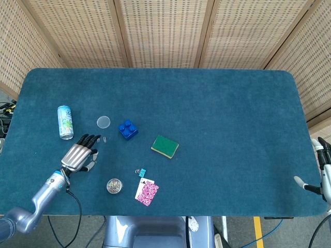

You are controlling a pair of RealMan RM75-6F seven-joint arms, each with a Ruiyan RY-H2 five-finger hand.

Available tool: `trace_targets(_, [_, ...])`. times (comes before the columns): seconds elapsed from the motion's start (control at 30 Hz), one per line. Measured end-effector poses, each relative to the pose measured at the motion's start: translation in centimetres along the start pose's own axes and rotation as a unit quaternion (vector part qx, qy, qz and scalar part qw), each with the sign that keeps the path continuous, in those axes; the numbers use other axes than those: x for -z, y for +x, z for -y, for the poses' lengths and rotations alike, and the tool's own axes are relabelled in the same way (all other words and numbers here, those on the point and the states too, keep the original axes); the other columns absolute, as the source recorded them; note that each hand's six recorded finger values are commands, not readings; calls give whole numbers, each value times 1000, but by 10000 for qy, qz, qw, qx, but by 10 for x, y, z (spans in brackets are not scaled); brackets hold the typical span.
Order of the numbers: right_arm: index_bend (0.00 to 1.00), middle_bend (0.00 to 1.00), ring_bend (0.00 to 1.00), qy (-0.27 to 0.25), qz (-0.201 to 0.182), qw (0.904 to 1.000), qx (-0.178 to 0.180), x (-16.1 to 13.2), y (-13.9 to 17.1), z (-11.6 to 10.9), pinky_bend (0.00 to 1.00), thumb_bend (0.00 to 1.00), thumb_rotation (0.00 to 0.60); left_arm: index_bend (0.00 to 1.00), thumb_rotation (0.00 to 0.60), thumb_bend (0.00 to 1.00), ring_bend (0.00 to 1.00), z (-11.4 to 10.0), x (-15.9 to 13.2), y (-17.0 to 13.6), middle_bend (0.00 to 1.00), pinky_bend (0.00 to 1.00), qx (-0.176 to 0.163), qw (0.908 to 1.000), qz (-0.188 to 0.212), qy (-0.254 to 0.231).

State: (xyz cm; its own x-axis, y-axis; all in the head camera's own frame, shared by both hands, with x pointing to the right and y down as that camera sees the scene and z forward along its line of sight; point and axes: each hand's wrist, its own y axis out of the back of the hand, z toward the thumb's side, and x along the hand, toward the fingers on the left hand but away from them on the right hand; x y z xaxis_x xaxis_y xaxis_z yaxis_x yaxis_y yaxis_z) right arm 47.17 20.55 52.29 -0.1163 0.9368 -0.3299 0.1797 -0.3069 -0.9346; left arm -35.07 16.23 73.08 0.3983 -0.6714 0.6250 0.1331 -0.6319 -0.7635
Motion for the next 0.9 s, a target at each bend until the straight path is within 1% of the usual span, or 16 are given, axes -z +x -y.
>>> trace_targets(0.13, [0, 0, 0, -6, 2, 10000, 3, 0, 0, 0, 0, 0, 600, 619, 600, 385, 0, -4, -9, -2, 0, 0, -11, 9999, 113, 18])
trace_targets(0.43, [0, 0, 0, -28, 3, 10000, 16, 1, 0, -1, 0, 0, 600, 619, 600, 386, 0, -12, -38, -11, 0, 0, -37, 9988, 472, 97])
trace_targets(0.77, [0, 0, 0, -70, 2, 10000, 37, 2, 1, -4, 0, 0, 600, 619, 600, 386, 0, -24, -65, -26, 0, 0, -96, 9961, 849, 209])
trace_targets(0.9, [0, 0, 0, -88, 1, 9999, 50, 2, 1, -5, 0, 0, 600, 619, 600, 386, 0, -24, -78, -34, 0, 0, -61, 9943, 1034, 248])
